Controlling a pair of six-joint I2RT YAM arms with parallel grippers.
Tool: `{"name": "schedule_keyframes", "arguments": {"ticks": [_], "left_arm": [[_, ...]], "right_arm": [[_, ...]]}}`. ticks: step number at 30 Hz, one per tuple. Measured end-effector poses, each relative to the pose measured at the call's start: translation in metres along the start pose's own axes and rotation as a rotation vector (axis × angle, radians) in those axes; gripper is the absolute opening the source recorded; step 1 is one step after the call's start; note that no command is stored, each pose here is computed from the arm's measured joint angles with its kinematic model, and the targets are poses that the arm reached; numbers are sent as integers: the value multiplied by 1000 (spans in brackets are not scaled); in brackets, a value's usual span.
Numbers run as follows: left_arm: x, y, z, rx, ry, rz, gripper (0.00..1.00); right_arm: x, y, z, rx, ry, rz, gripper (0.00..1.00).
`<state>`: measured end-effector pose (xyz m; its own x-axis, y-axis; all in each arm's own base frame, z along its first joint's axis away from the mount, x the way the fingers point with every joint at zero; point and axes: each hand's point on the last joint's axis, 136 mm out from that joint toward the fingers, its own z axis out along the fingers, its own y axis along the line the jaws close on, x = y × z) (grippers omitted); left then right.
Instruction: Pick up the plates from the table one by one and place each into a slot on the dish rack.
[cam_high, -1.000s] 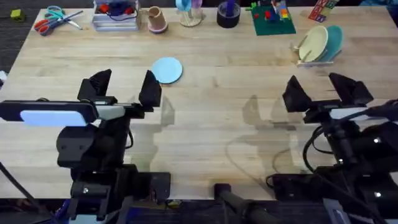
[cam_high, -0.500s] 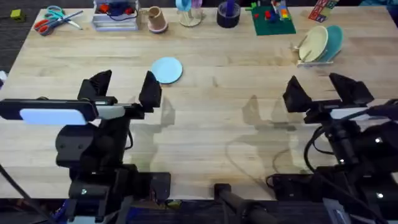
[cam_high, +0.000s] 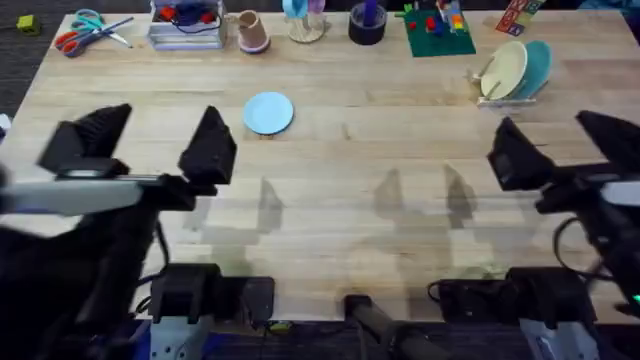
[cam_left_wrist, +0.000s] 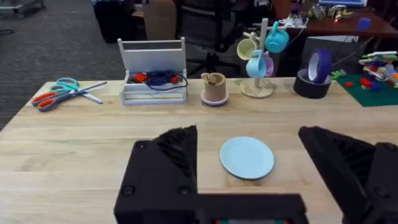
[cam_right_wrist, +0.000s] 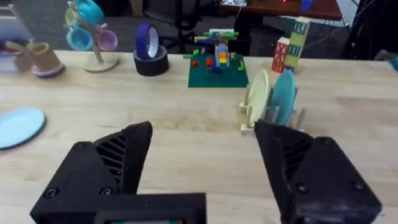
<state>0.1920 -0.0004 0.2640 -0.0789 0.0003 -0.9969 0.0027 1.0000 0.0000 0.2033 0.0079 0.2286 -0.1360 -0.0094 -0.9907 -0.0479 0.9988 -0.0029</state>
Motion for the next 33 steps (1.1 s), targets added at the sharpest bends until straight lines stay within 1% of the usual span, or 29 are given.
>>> {"name": "schedule_keyframes", "arguments": {"ticks": [3, 7, 12, 16, 20, 25, 33], "left_arm": [[-15, 0, -9, 0, 28, 0, 993], [-28, 0, -11, 1, 113, 1, 993], [-43, 0, -4, 3, 252, 1, 993], [-59, -1, 3, 5, 347, 0, 993], [-77, -1, 11, 5, 427, 0, 993], [-87, 0, 21, 5, 560, -1, 993], [-81, 0, 36, 7, 806, 0, 994]], "right_arm": [[-15, 1, -11, -1, 9, -14, 992], [-30, 1, -15, -3, 64, -19, 992], [-55, 1, -11, -8, 156, -29, 992], [-78, 0, -2, -12, 238, -38, 992], [-93, -1, 7, -17, 348, -38, 992], [-103, -1, 18, -24, 485, -35, 991], [-113, -2, 29, -31, 636, -29, 991]]}}
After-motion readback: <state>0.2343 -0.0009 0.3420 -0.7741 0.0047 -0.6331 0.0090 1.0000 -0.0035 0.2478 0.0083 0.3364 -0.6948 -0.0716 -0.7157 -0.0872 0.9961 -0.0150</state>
